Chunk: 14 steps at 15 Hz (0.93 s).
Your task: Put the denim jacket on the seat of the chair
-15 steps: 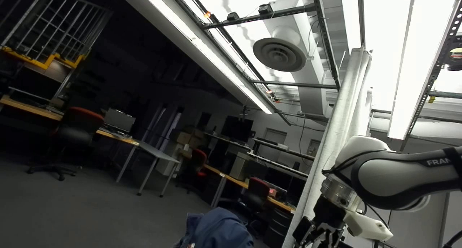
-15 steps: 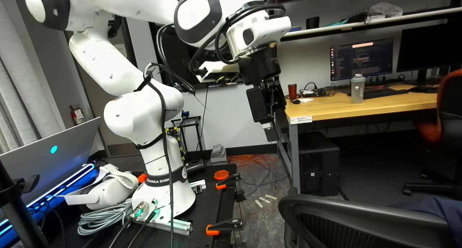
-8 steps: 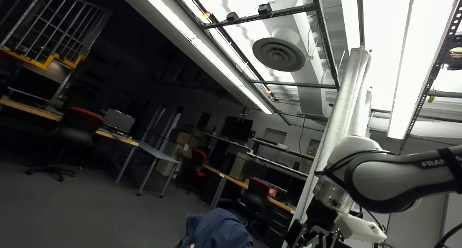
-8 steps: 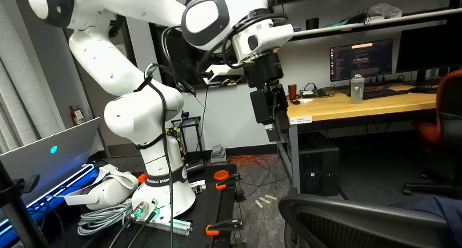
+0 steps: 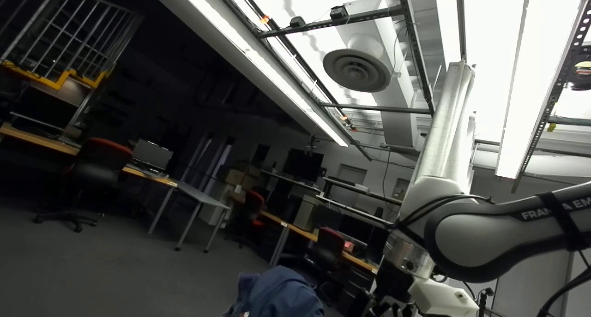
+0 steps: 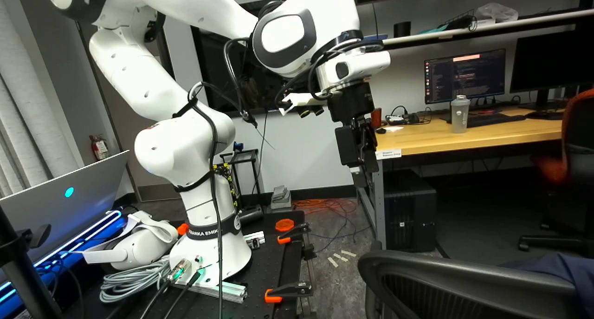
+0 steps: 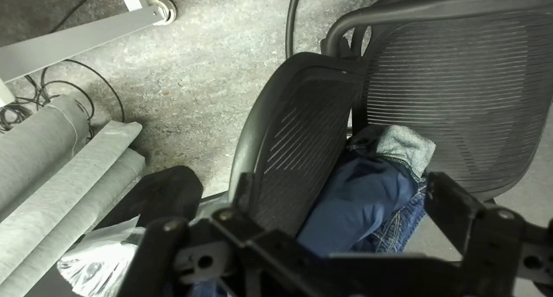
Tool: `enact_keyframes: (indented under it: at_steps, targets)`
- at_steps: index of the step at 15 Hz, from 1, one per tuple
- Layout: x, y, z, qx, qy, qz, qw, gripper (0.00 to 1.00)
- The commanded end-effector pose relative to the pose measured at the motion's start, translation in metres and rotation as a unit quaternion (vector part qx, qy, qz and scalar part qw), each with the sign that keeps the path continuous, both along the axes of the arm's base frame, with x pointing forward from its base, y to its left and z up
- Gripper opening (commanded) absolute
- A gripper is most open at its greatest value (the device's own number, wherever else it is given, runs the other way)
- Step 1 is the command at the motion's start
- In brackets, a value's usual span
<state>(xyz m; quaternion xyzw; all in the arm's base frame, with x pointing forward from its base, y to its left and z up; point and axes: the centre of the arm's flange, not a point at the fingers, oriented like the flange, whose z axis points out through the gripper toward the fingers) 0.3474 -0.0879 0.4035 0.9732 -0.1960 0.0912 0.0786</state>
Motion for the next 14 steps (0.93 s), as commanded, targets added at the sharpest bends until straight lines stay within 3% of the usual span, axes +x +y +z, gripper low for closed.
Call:
enact_keyframes:
  at_steps: [1,14]
  targets:
    - [0.0000,-0.0001,0.0000,0.000,0.000,0.000,1.0000,1.00]
    - [0.0004,0.0014,0.0002,-0.017,-0.014,-0.038,0.9990,1.00]
